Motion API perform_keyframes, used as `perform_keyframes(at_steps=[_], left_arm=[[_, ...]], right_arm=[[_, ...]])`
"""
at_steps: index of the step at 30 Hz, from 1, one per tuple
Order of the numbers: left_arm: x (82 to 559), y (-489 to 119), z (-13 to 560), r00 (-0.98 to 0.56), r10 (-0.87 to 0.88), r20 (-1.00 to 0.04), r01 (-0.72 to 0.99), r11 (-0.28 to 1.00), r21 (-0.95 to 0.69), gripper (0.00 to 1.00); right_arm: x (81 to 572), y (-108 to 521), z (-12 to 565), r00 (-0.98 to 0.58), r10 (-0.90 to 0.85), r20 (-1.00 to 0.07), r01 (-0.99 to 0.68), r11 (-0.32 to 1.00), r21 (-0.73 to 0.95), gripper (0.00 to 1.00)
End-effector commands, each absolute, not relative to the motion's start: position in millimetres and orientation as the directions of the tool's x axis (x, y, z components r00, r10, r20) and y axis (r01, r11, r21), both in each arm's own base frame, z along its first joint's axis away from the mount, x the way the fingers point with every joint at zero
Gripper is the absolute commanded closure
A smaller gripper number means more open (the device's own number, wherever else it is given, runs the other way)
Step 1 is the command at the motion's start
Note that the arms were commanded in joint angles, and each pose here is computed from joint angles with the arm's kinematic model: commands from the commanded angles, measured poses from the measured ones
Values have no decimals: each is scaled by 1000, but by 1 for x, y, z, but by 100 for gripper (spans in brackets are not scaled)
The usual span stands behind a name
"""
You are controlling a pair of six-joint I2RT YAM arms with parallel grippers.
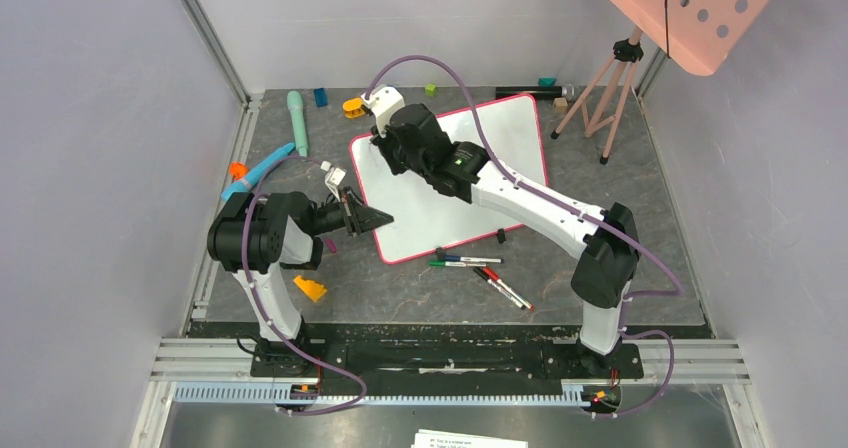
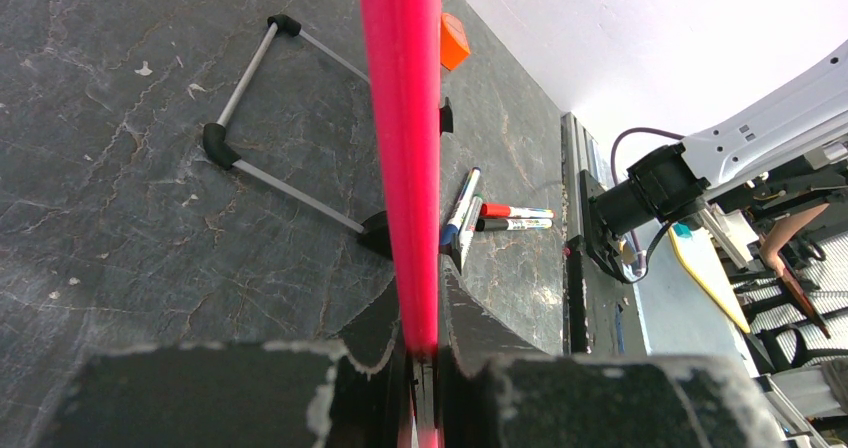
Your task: Write a sentence on the whiteboard
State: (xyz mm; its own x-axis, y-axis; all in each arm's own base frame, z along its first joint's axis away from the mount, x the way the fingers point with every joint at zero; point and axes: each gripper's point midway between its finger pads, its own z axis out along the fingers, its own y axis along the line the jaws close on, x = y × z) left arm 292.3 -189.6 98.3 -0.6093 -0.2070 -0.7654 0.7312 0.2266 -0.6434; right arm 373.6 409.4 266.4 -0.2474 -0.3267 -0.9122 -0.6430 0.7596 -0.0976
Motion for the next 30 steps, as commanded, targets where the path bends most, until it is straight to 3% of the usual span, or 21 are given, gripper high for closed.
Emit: perform_keyframes(at_steps=[1, 30], left_arm=[[274, -198, 97, -526, -133, -840, 823, 171, -542, 96], [274, -198, 97, -529, -134, -838, 820, 172, -546, 96]], right_arm=[[384, 398, 265, -262, -335, -905, -585, 801, -128, 100], [384, 370, 247, -312, -379, -871, -534, 828, -170, 100]])
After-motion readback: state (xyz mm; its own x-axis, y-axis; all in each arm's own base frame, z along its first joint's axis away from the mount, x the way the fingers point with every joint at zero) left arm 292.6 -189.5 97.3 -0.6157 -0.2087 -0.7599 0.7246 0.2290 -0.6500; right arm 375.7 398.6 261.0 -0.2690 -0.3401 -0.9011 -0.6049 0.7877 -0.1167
